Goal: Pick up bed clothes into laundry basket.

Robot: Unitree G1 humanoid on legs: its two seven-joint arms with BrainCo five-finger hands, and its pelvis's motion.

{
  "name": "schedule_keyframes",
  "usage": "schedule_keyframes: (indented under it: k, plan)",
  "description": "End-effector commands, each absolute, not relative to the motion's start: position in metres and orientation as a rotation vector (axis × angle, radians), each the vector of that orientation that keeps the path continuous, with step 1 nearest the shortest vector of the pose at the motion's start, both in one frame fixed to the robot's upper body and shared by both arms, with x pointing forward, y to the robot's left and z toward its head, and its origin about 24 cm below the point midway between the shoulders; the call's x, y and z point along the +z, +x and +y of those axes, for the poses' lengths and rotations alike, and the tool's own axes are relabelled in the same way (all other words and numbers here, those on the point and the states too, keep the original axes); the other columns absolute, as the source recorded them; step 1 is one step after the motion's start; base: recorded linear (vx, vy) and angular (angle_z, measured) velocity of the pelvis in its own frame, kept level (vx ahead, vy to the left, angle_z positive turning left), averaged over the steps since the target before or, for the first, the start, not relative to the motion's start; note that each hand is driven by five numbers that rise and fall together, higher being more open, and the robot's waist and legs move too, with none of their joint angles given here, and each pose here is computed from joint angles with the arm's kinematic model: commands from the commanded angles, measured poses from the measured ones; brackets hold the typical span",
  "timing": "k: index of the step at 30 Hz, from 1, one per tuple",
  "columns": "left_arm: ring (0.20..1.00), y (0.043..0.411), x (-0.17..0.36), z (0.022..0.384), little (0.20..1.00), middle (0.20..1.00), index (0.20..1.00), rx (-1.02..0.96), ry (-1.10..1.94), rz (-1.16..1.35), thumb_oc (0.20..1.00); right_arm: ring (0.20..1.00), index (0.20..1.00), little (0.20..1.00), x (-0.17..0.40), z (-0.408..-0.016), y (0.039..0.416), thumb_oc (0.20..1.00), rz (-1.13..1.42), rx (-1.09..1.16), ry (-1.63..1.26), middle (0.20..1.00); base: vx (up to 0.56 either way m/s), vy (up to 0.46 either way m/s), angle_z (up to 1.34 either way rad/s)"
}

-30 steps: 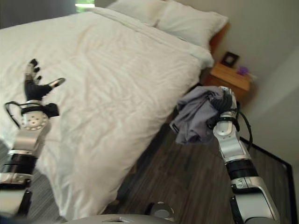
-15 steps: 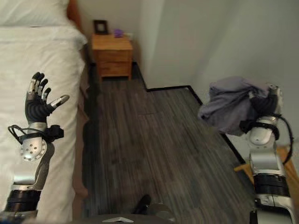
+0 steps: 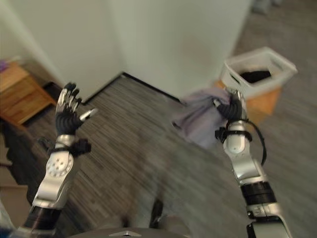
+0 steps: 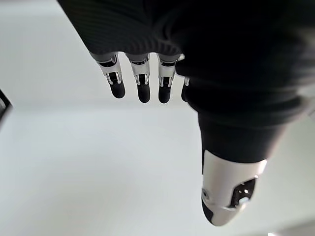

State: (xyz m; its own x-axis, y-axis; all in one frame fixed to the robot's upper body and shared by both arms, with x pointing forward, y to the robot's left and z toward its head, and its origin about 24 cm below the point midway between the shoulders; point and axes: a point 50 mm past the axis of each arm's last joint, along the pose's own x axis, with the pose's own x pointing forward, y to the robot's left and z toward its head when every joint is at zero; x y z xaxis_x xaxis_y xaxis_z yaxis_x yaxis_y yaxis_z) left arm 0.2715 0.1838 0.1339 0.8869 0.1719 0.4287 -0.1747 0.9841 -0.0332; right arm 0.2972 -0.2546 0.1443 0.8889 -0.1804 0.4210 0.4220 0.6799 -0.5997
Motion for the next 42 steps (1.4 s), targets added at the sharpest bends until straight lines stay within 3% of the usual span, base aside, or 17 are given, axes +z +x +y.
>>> schedule_keyframes:
  k: [1,11,16,21,26,31,42]
  plan:
    - [1.0,0.267,0.139,0.18,1.0,1.0,1.0,0.124,0.1,-0.487,1.0,0.2,0.2,0.2,0.187,-0.254,0.296,0.2,-0.541,-0.392,-0.793,0.2,0.25,0.028,-1.47]
    - [1.0,0.272,0.131,0.169,1.0,1.0,1.0,0.059,0.138,-0.424,1.0,0.2,0.2,0.2,0.174,-0.242,0.301,0.2,-0.501,-0.369,-0.848,0.2,0.4,0.131,-1.09]
    - [1.0,0.276,0.137,0.164,1.0,1.0,1.0,0.036,0.144,-0.45,1.0,0.2,0.2,0.2,0.183,-0.239,0.302,0.2,-0.534,-0.387,-0.859,0.2,0.29,0.1,-0.16]
    - [1.0,0.272,0.134,0.165,1.0,1.0,1.0,0.021,0.13,-0.449,1.0,0.2,0.2,0.2,0.205,-0.262,0.295,0.2,-0.591,-0.549,-0.908,0.2,0.58,-0.164,0.45]
    - [1.0,0.265,0.124,0.157,1.0,1.0,1.0,0.004,0.022,-0.416,1.0,0.2,0.2,0.2,0.226,-0.24,0.298,0.2,-0.703,-0.432,-0.916,0.2,0.38,-0.223,0.1]
    - [1.0,0.268,0.116,0.161,1.0,1.0,1.0,0.028,0.021,-0.37,1.0,0.2,0.2,0.2,0.233,-0.246,0.308,0.2,-0.679,-0.424,-1.015,0.2,0.25,0.139,-0.59]
    - [1.0,0.264,0.113,0.15,1.0,1.0,1.0,-0.036,0.043,-0.355,1.0,0.2,0.2,0.2,0.185,-0.241,0.288,0.2,-0.572,-0.428,-0.9,0.2,0.1,0.07,0.31]
